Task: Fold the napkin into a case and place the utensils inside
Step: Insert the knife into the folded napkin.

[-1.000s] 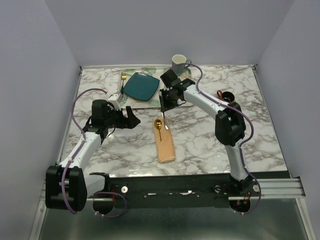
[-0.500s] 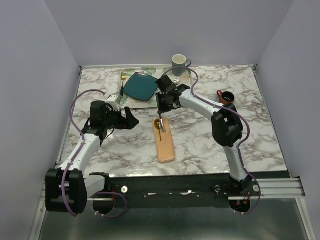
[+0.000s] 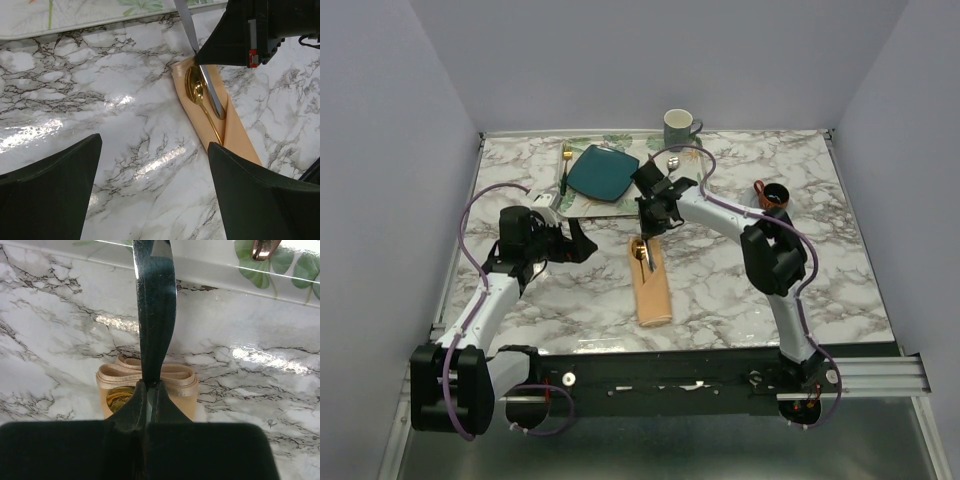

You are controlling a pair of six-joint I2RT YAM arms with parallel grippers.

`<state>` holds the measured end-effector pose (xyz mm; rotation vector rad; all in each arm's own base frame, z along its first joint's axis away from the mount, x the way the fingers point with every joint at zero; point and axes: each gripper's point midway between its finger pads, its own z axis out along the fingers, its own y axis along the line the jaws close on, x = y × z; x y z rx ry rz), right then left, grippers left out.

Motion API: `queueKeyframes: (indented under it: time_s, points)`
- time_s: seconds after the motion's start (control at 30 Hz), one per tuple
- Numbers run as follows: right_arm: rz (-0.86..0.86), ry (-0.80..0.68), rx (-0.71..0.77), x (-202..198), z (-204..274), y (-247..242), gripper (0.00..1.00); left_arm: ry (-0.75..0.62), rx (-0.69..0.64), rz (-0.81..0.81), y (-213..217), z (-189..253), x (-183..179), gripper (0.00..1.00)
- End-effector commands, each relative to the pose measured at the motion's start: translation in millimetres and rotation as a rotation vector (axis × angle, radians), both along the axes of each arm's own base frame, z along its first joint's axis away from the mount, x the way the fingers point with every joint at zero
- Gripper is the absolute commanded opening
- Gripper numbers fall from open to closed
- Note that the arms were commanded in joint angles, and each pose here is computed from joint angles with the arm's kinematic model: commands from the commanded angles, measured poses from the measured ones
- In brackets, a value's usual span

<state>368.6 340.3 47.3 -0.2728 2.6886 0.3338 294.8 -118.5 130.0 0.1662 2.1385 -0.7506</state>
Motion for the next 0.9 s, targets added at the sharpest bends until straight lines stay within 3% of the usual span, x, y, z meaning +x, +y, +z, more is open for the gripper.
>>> queueKeyframes:
  time_s: [0.0,0.87]
  points:
    - [-0.025,-0.033,0.011,-10,24,0,0.01,-0.018,0.011,0.013,4,-1,-2,0.99]
    - [-0.080,0.041,-0.021,-53,26,-18,0.01,-0.044,0.003,0.014,4,-3,-8,0.99]
